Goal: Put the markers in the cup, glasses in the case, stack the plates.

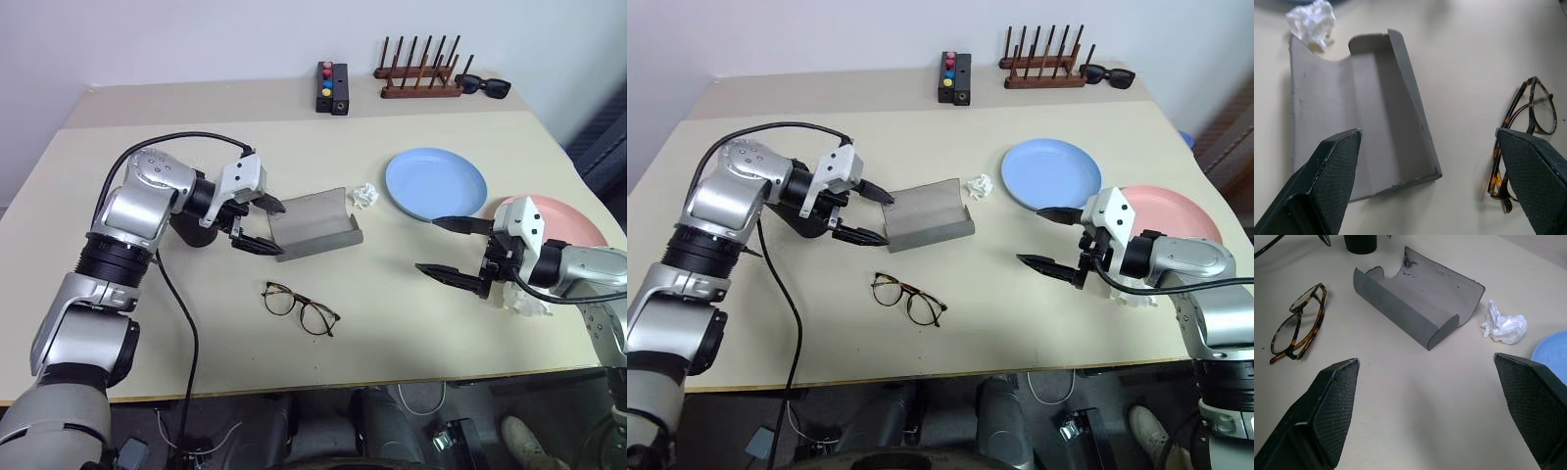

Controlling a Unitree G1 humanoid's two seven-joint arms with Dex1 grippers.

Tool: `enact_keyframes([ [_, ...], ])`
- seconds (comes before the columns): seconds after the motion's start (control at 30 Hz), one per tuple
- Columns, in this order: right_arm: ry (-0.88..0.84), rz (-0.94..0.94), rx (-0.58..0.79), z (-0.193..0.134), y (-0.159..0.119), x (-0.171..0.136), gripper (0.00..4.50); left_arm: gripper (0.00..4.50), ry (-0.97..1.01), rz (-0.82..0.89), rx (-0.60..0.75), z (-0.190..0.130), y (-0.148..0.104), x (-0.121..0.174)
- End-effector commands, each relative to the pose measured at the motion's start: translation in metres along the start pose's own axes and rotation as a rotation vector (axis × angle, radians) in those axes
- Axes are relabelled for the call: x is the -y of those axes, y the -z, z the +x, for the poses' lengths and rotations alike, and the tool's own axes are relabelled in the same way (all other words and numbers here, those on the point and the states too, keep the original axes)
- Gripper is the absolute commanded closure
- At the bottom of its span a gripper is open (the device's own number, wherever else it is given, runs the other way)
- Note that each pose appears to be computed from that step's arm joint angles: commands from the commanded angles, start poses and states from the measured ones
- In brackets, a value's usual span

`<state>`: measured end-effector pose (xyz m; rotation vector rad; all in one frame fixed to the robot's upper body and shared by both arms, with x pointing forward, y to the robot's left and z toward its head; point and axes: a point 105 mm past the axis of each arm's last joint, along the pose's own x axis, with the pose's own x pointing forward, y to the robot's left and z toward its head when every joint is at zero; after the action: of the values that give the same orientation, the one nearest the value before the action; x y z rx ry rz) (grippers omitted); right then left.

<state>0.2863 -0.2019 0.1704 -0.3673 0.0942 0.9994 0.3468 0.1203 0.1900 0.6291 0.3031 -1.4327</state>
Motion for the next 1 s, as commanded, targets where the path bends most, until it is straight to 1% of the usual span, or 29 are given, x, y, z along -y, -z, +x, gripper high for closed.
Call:
enact_keyframes([
  [0.03, 0.006, -0.029, 0.024, -0.002, -0.007, 0.002, 0.0, 0.01, -0.028, 0.052, 0.043, -0.013, -0.019, 0.0],
  [0.17, 0.009, -0.028, 0.022, -0.003, -0.006, 0.003, 0.0, 0.01, -0.024, 0.074, 0.064, -0.019, -0.033, 0.003],
  [0.27, 0.01, -0.027, 0.021, -0.003, -0.005, 0.003, 0.0, 0.01, 0.027, 0.097, 0.076, -0.022, -0.046, 0.016],
  [0.53, 0.011, -0.025, 0.021, -0.002, -0.003, 0.004, 0.0, 0.01, 0.039, 0.099, 0.121, -0.015, -0.078, 0.03],
  [0.73, 0.012, -0.023, 0.021, -0.002, -0.002, 0.004, 0.0, 0.01, 0.064, 0.07, 0.098, -0.01, -0.081, 0.039],
  [0.8, 0.013, -0.023, 0.02, -0.002, -0.001, 0.004, 0.0, 0.01, 0.05, 0.04, 0.082, -0.006, -0.081, 0.037],
  [1.0, 0.011, -0.02, 0.019, -0.002, -0.001, 0.003, 0.0, 0.01, 0.025, 0.026, 0.055, -0.004, -0.08, 0.035],
])
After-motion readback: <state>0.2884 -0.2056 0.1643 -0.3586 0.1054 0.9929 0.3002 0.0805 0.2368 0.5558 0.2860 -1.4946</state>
